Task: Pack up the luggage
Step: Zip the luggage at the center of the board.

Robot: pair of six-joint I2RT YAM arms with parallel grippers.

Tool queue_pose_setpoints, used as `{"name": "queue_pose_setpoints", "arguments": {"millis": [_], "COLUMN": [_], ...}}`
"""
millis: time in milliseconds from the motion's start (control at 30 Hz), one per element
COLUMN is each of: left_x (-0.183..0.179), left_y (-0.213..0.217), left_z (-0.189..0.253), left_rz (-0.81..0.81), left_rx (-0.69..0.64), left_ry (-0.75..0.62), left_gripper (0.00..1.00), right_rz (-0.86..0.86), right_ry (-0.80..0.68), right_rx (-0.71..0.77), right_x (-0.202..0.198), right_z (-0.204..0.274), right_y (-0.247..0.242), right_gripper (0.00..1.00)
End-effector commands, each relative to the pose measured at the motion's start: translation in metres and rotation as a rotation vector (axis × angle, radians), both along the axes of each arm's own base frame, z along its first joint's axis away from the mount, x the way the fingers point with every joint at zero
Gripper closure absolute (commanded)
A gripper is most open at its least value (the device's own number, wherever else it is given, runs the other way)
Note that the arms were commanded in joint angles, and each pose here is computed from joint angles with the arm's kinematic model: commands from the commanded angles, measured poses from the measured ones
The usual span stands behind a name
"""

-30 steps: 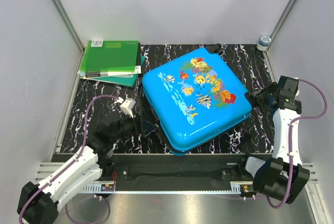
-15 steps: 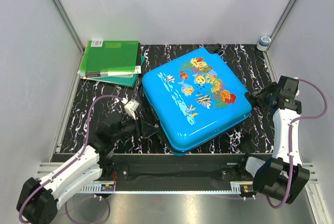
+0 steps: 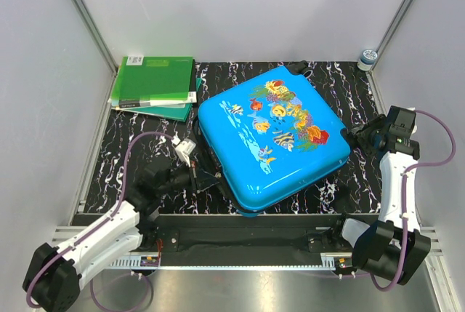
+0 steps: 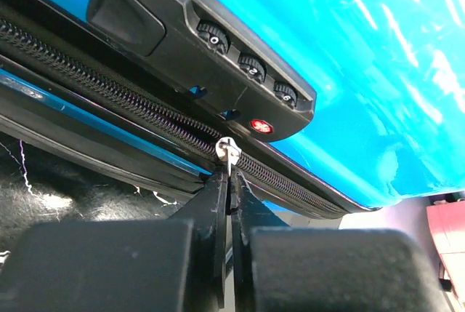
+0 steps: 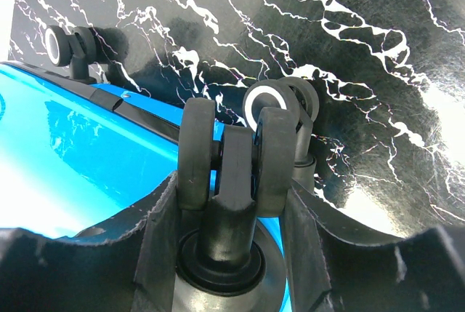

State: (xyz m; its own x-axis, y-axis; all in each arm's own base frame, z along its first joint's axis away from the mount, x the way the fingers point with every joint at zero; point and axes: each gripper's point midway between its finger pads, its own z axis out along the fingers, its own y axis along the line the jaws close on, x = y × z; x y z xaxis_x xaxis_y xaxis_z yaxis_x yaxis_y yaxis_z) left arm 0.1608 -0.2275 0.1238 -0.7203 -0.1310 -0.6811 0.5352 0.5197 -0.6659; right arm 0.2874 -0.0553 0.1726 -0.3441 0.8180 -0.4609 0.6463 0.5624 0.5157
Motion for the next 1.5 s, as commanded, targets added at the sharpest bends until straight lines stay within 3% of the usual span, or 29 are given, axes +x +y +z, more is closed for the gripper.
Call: {"name": "queue_pose_setpoints", "arguments": {"millis": [0, 200, 733, 1033, 1467], "left_x": [0.015, 0.038, 0.091, 0.12, 0.165], "left_y": [0.009, 0.043, 0.096, 0.128, 0.161], "left_z": [0.003, -0.001, 0.001, 0.008, 0.028], "left_rz": [0.078, 0.293, 0.622, 0.737, 0.858], "left_rx": [0.049, 0.179, 0.371, 0.405, 0.35], "left_ry": [-0.064, -0.076, -0.086, -0.07, -0.08], "left_gripper": [1.0, 1.0, 1.0, 1.0, 1.0], "right_rz": [0.121, 0.118, 0.125, 0.126, 0.136], "right_ry": [-0.082, -0.083, -0.084, -0.088, -0.087], "right_rx": [-0.094, -0.106, -0.129, -0.134, -0.137], "right_x": [0.007, 0.006, 0.005, 0.004, 0.004], "right_z": [0.017, 0.021, 0.027, 0.029, 0.029], "right_y": [0.002, 0.0, -0.002, -0.002, -0.001], "right_gripper": [1.0, 1.0, 1.0, 1.0, 1.0]}}
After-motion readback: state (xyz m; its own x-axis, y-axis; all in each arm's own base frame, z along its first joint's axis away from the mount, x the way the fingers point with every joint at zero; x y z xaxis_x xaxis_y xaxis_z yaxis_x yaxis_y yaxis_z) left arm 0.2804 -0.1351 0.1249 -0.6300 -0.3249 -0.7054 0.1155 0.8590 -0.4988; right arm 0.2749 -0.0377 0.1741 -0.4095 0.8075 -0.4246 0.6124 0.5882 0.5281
